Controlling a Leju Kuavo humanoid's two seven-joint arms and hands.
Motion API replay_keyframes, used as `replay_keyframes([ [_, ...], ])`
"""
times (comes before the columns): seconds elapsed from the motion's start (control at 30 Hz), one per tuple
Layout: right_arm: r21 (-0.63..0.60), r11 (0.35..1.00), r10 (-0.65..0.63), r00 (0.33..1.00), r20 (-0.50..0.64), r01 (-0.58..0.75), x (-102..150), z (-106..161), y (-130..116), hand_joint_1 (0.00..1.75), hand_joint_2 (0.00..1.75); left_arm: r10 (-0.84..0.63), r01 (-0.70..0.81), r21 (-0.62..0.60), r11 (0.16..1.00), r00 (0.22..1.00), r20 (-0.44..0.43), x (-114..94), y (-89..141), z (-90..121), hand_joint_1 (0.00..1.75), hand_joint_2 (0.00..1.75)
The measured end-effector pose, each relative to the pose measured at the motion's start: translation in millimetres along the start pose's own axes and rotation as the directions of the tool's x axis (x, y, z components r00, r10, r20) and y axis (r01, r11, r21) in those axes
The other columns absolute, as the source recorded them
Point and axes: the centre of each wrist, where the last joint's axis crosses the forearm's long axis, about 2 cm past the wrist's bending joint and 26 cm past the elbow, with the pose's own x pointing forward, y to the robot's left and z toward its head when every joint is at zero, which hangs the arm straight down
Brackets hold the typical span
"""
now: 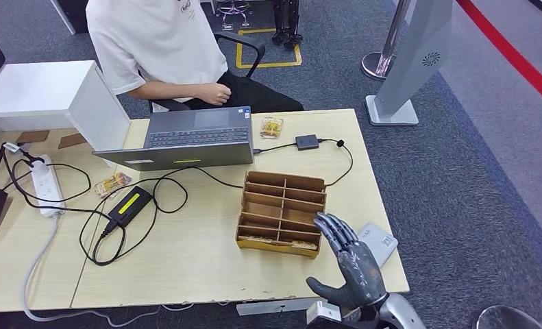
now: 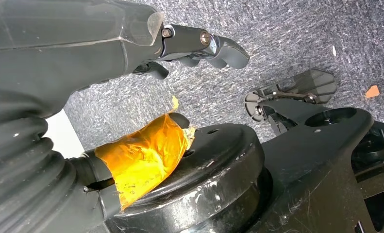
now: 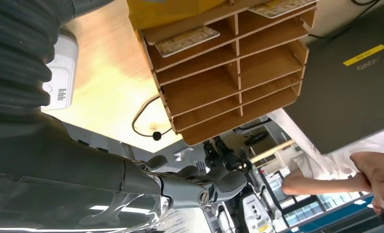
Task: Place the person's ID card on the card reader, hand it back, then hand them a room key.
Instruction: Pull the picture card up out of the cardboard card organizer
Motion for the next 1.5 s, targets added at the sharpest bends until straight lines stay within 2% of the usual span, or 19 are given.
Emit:
replay_keyframes([
  [0.57,0.018,0.998,-0.06,0.997,-0.052,0.061,4,-21,45,0.0,1.75,-0.023,0.023,-0.007,1.0,1.0,0.0,4,-1,0,0.0,1.75],
  [0.8,0.006,0.997,-0.075,0.996,-0.054,0.075,7,-31,53,0.0,1.75,-0.024,0.024,-0.007,1.0,1.0,-0.003,5,-1,0,0.0,1.75],
  [1.5,-0.024,0.997,-0.072,0.995,-0.066,0.071,4,-40,60,0.0,1.75,-0.029,0.029,-0.008,1.0,1.0,-0.003,11,-1,-1,0.0,1.75],
])
